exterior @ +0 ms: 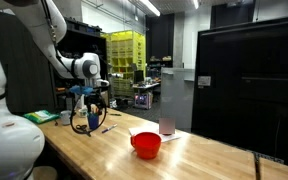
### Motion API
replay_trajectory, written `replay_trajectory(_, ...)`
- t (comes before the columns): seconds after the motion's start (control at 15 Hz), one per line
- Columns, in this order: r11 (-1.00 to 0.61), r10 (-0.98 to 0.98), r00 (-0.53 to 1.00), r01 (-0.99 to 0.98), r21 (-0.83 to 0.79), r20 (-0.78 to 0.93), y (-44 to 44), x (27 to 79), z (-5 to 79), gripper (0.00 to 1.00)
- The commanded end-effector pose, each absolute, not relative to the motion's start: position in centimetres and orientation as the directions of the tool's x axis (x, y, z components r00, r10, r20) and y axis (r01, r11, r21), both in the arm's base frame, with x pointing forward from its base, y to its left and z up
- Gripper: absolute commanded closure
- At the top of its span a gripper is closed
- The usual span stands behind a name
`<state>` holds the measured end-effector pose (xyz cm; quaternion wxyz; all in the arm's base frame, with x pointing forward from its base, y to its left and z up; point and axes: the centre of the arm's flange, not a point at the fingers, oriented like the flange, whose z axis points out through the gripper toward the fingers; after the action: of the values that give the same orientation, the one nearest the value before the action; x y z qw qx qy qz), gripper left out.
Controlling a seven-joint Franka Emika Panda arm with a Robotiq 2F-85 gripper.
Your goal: Put the purple pen in the blue cup.
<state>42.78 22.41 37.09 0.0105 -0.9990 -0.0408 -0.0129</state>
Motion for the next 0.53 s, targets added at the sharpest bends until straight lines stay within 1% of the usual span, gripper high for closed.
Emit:
replay_trajectory(0.0, -0.994, 0.101, 0.995, 0.101, -0.047, 0.004, 24.0, 46.8, 34.9, 0.0)
replay_trajectory(0.47, -0.996, 0.071, 0.997, 0.07, -0.064, -0.022, 24.3, 50.7, 31.0, 0.0)
